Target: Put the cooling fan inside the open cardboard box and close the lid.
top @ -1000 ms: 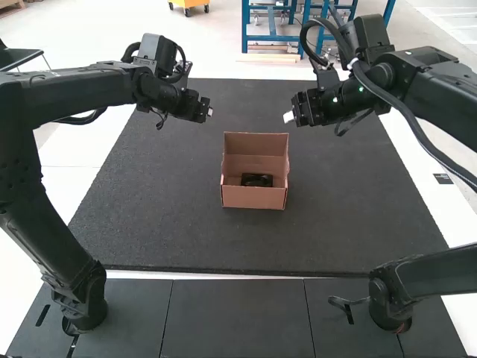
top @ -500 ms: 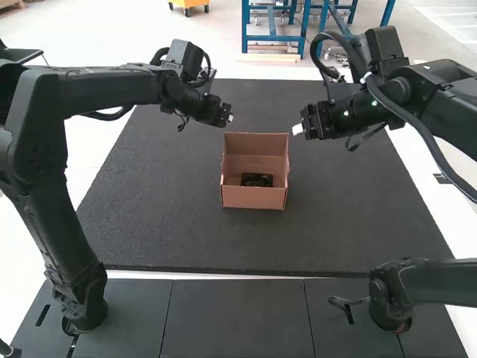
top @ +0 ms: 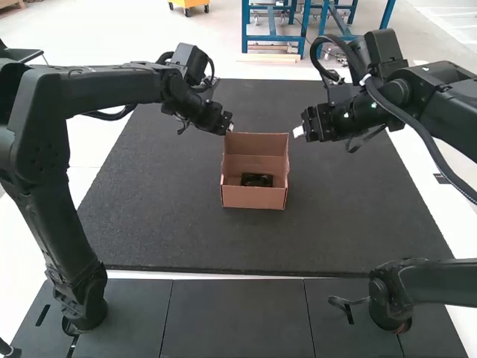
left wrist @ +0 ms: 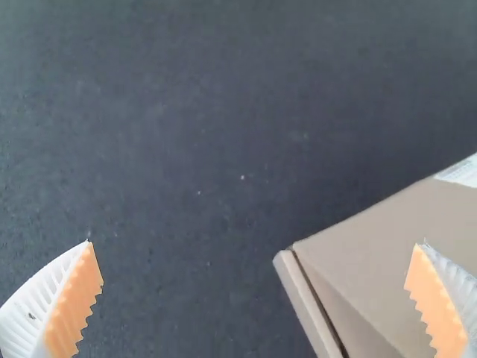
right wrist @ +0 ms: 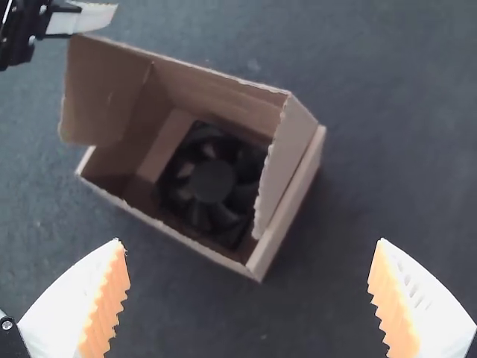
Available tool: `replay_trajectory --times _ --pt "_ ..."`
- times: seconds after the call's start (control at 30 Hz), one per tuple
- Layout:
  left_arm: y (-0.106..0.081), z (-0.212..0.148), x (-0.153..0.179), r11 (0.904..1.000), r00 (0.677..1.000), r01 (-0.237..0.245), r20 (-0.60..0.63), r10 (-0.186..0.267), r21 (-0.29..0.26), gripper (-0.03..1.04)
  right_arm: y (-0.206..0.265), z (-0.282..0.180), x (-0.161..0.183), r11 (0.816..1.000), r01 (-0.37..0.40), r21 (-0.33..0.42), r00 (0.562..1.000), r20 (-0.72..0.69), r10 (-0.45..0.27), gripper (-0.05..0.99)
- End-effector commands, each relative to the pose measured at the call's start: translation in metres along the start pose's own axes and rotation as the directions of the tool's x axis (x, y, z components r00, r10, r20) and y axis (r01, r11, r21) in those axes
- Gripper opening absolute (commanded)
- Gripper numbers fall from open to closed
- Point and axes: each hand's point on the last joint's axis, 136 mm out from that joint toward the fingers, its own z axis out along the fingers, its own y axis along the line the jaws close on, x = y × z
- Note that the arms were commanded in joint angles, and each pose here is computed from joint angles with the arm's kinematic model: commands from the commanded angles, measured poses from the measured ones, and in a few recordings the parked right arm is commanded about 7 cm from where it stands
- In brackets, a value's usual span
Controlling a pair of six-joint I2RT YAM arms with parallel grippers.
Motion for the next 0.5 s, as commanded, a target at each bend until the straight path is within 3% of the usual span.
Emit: replay_trajectory --times 0.0,0.47 --pt "-0.003 -0.004 -0.004 0.9998 1.000 -0.007 -0.003 0.007 0.017 0.96 -0.008 0.001 -0.004 1.000 -0.013 0.023 1.000 0.012 0.013 0.73" --pt "-0.014 0.006 0.043 0.9973 0.993 -0.002 -0.116 0.011 0.073 0.96 -0.011 0.010 -0.004 0.999 -0.018 0.028 1.000 0.001 0.018 0.73"
